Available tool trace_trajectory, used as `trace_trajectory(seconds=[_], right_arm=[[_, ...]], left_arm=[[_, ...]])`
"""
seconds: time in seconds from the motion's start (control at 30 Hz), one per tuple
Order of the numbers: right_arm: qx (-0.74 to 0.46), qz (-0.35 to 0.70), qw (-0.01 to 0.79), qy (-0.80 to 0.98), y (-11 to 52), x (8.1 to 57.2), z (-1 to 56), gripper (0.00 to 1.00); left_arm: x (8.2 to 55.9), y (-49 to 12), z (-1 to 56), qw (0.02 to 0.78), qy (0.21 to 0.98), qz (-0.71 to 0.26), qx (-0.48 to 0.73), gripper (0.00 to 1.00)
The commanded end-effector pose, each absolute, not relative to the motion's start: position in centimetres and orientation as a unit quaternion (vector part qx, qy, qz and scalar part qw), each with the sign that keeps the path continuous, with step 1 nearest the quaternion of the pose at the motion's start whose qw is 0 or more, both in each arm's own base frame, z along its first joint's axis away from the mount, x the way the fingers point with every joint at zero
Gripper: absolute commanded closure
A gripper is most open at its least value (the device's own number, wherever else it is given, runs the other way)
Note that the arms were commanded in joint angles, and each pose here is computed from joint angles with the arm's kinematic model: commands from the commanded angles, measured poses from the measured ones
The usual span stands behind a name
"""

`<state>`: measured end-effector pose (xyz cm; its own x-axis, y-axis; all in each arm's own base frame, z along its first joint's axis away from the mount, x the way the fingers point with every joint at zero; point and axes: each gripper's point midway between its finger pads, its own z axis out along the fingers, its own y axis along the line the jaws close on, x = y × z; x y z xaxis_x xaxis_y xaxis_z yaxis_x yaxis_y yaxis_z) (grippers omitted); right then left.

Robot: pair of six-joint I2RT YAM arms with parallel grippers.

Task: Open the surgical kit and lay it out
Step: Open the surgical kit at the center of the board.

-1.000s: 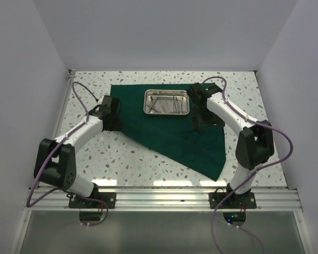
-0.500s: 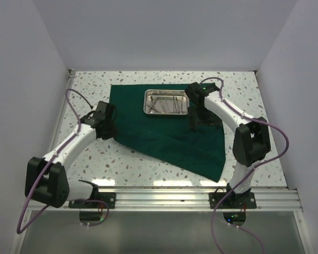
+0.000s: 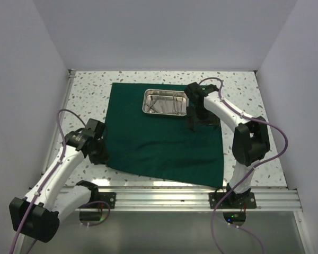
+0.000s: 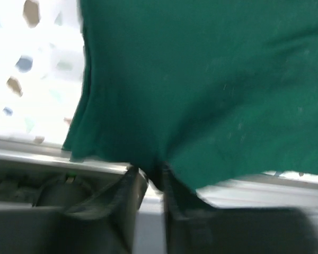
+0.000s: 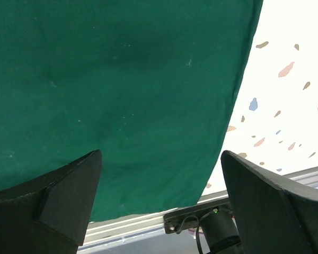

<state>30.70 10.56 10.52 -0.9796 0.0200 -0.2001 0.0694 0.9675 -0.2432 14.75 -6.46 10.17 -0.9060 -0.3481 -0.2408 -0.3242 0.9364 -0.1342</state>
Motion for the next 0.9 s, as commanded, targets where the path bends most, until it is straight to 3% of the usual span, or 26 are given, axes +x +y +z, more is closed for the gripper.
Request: trace_trajectory(seconds=[0.0,0.03,0.07,0.13,0.17,0.37,0.63,0.87], right_arm=[[0.027,-0.113,0.101,0.988,11.0,31.1,10.5,0.02],[0.03,-0.113,0.108,0.987,11.1,31.4,10.8,0.01],[0.03,-0.114,0.112,0.987,11.1,31.5,10.9,0.01],[0.032,-0.12,0.124,0.985,11.0,32.1,11.3,0.01],[0.032,-0.121,0.127,0.984,11.0,32.4,11.3,0.01],[0.078,-0.08,0.153,0.982,10.5,35.4,12.1,0.01],[0.156,-0.031,0.173,0.972,6.8,41.9,11.9,0.07],[0.153,0.081,0.184,0.967,11.5,46.4,13.1,0.14]], left_arm=[[11.6,-5.8,11.9,0.093,0.983,-0.037,-0.151,0.69],[11.6,-6.0,12.2,0.091,0.983,-0.042,-0.151,0.56],[11.9,-6.5,12.9,0.097,0.983,-0.057,-0.146,0.32],[12.4,-6.9,13.8,0.108,0.981,-0.069,-0.145,0.06],[13.2,-7.0,14.6,0.121,0.979,-0.072,-0.146,0.0],[20.7,-6.8,16.4,0.187,0.971,-0.027,-0.144,0.0],[35.9,-8.3,17.7,0.311,0.937,-0.049,-0.152,0.02],[42.0,-9.5,10.2,0.269,0.954,-0.028,-0.13,0.05]])
